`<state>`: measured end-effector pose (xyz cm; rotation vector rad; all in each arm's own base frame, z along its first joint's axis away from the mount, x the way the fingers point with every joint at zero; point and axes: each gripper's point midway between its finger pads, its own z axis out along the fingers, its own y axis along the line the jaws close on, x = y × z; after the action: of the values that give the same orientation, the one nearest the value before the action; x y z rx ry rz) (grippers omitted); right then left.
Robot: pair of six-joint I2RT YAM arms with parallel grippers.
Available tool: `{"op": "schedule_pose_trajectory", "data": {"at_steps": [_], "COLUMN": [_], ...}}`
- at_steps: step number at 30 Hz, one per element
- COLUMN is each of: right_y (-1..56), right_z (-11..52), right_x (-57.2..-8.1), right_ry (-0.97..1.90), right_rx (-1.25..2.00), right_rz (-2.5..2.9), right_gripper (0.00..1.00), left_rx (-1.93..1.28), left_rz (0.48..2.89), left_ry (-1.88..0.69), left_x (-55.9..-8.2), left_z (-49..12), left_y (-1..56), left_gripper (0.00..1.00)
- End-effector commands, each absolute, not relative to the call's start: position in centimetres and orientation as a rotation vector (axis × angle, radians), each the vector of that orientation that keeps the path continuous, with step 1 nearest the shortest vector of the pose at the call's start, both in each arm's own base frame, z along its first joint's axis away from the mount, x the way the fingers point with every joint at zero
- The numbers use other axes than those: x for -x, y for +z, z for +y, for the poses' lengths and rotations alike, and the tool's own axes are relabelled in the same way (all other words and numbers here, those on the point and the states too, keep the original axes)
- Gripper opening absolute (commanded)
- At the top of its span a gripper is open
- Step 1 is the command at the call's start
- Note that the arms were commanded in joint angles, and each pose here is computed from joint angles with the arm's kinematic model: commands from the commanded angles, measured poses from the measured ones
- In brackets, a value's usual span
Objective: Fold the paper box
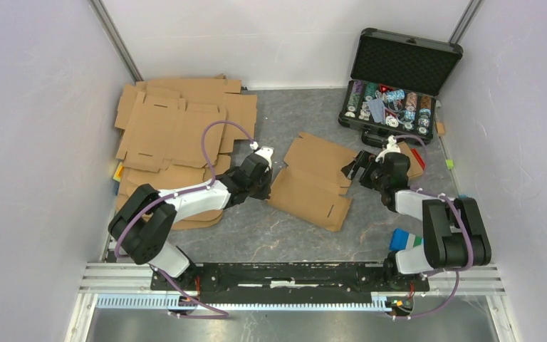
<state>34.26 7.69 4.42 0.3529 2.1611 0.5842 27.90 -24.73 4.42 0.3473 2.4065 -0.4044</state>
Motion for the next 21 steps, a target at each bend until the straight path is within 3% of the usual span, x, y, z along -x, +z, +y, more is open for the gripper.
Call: {"op": "schedule_pose_trajectory", "data": {"at_steps": [1, 12, 21], "right_y": [4.4, 8.1, 10.4], "right_z": [8.8, 13.5, 15.0], "right_x": [-35.5, -34.6, -31.6], "right_ry": [0.671, 1.034, 1.059], "right_rx": [-0.344, -0.151, 0.037], "right_rz": [2.141, 1.975, 1.872], "right_gripper": [0.98, 0.92, 0.84], "left_rx": [-0.392, -0.408, -0.403], "left_rz": [2.401, 2.412, 2.406], "left_ry": [-0.399, -0.419, -0.400], "left_x": [-27.9, -27.9, -28.0], "left_z": [-24.7, -25.2, -24.9], "left_y": [4.7, 4.2, 4.4], "left_gripper": [0.02, 0.02, 0.02]}}
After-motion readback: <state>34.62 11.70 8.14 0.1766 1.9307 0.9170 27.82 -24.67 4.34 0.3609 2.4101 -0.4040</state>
